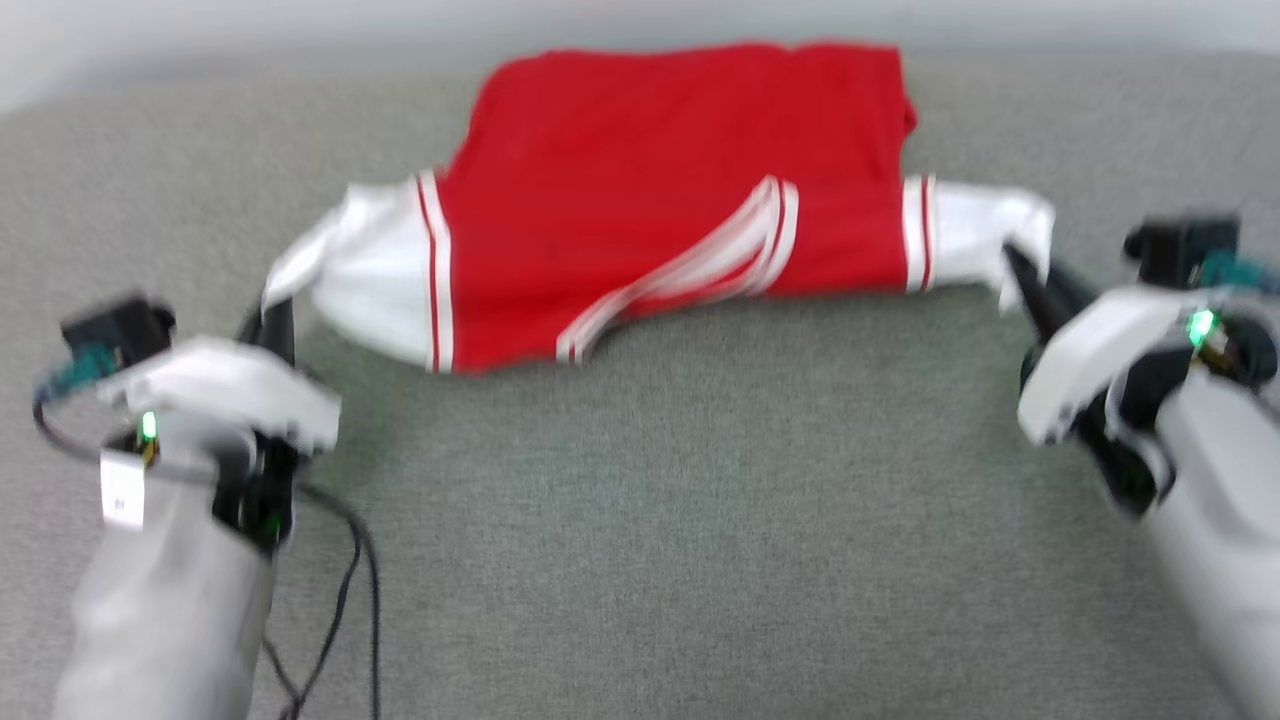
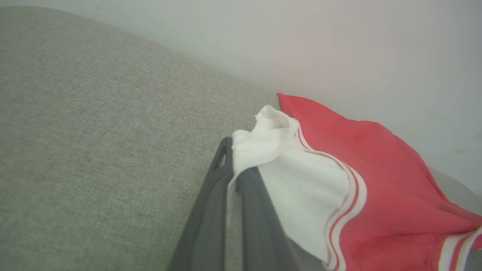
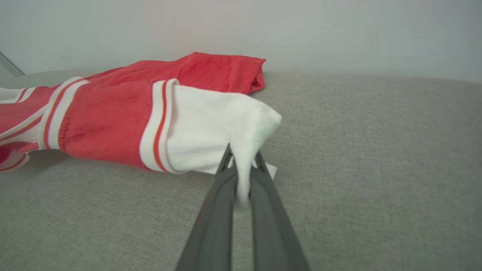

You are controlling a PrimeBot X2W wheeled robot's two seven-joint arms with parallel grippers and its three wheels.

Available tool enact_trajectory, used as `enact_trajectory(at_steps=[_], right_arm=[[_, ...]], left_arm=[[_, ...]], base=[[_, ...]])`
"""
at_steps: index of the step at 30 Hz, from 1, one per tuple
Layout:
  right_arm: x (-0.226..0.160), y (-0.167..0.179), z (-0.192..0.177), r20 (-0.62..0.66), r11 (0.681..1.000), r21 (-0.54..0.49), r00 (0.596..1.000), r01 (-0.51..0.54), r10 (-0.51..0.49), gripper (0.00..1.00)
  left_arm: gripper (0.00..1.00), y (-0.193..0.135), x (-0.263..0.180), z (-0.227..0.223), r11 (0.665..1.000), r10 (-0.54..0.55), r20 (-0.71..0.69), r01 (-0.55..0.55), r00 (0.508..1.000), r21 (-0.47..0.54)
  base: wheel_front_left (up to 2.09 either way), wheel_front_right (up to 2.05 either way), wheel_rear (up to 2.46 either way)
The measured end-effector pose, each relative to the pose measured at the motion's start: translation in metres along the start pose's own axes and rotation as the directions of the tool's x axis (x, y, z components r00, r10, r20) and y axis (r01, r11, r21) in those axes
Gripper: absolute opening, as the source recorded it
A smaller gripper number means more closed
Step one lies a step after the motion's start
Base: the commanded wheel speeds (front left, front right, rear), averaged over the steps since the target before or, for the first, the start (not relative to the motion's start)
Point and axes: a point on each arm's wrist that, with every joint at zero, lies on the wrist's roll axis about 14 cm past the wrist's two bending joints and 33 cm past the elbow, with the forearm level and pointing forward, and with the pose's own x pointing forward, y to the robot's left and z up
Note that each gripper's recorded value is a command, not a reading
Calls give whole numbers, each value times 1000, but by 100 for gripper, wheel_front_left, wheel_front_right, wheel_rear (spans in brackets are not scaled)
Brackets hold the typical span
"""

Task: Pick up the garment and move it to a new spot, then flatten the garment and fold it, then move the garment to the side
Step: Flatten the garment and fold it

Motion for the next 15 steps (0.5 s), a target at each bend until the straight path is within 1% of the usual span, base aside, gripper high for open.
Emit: enact_trajectory(at_steps=[5, 11, 15], right_arm=[[-43, 10, -16, 4, 999, 30, 1000, -16, 16, 0], [-90, 16, -32, 17, 998, 61, 1000, -15, 14, 0], [-115, 15, -39, 25, 997, 78, 1000, 3, -5, 0]], left_arm=[[0, 17, -50, -9, 1000, 9, -5, -9, 1000, 12], [0, 27, -102, -14, 1000, 24, 15, -25, 1000, 18], [0, 31, -134, -25, 999, 39, 2, -39, 999, 24]], base=[[0, 0, 0], [0, 0, 0], [0, 0, 0]])
